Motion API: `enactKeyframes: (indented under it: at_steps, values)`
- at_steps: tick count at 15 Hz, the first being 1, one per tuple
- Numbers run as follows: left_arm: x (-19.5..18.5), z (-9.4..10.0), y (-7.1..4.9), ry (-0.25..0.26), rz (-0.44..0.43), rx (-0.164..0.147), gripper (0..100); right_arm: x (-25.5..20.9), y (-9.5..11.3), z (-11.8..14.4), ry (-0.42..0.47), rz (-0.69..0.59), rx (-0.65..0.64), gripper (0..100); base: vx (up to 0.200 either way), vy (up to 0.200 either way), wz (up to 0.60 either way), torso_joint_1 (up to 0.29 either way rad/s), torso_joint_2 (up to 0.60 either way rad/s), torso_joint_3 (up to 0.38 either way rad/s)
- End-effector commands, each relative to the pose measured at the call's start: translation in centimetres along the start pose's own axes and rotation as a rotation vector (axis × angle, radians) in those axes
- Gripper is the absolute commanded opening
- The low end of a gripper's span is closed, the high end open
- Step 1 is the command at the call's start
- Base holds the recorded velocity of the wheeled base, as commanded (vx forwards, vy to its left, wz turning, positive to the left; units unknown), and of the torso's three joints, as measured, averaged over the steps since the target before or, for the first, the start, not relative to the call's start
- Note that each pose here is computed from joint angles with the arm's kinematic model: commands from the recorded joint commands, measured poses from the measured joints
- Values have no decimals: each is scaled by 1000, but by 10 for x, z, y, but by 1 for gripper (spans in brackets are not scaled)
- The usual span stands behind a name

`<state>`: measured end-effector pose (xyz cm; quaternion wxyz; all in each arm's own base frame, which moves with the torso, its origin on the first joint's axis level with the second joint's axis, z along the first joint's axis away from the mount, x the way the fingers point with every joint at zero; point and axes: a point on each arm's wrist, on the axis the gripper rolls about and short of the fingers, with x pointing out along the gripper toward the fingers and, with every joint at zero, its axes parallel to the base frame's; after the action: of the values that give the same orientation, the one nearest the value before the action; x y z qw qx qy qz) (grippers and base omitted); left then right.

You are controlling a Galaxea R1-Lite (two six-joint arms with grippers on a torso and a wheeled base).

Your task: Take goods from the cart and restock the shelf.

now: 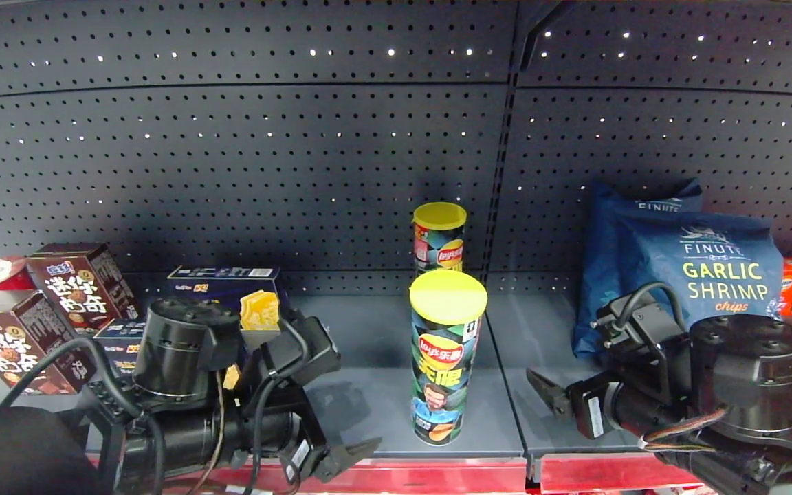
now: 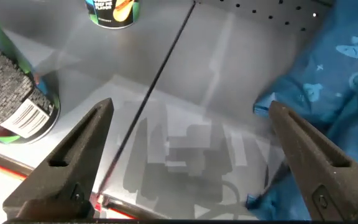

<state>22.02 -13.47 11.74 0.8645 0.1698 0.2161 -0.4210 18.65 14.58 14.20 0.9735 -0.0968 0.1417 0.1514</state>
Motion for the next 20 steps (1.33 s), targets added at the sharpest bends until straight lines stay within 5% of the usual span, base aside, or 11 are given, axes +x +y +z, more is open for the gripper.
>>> enactKeyframes:
  at_steps: [1,11,20]
  values:
    - [15,1,6,19,7,-7,100,-4,-2,1,-9,-2,4,100,0,0,0,0,0,0]
    - [44,21,24,-6,78,3,100,-6,-3,1,-13,-2,6,100,0,0,0,0,0,0]
    - [61,30,17,-20,44,24,100,-6,-4,1,-12,-3,7,100,0,0,0,0,0,0]
